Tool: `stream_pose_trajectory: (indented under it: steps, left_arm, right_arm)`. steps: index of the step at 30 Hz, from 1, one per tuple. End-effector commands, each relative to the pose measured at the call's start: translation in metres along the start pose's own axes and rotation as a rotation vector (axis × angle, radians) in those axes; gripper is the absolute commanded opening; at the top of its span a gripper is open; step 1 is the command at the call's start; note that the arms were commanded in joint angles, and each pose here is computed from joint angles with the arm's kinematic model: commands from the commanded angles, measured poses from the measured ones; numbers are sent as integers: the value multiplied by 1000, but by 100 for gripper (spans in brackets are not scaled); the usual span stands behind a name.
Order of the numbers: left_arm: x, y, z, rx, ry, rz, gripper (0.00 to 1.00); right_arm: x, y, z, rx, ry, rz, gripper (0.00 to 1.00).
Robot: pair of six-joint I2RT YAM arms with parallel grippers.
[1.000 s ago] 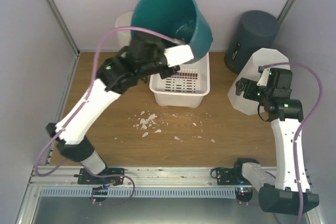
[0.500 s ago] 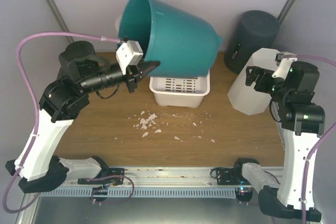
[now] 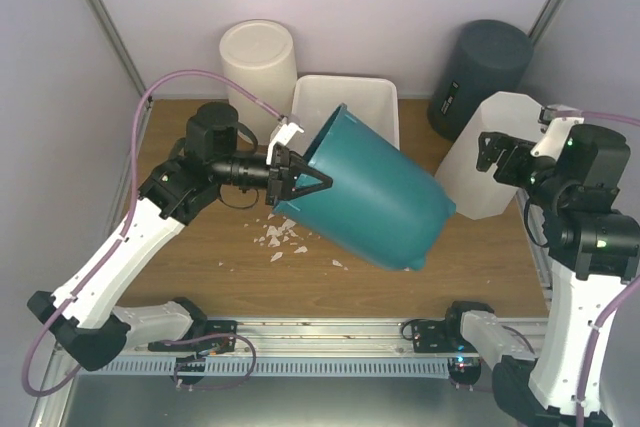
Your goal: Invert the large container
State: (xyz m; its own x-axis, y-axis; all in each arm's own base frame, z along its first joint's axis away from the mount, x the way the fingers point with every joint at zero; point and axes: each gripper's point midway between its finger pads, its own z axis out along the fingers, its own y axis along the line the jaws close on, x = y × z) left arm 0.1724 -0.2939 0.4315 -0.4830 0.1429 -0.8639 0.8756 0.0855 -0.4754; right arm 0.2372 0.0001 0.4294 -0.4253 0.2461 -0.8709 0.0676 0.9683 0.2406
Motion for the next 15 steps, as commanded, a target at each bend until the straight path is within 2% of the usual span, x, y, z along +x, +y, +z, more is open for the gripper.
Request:
stream_pose_trajectory:
  steps: [1, 5, 15]
  left_arm:
    - [-30, -54, -19, 247, -107, 79, 0]
    - [-7, -40, -13, 310, -76, -104, 0]
    - [40, 4, -4, 311, -81, -437, 0]
  right_arm:
    - [5, -2, -11, 19, 22, 23, 100]
    - [17, 2, -7, -9, 77, 39, 100]
    - [41, 9, -10, -58, 155, 87, 100]
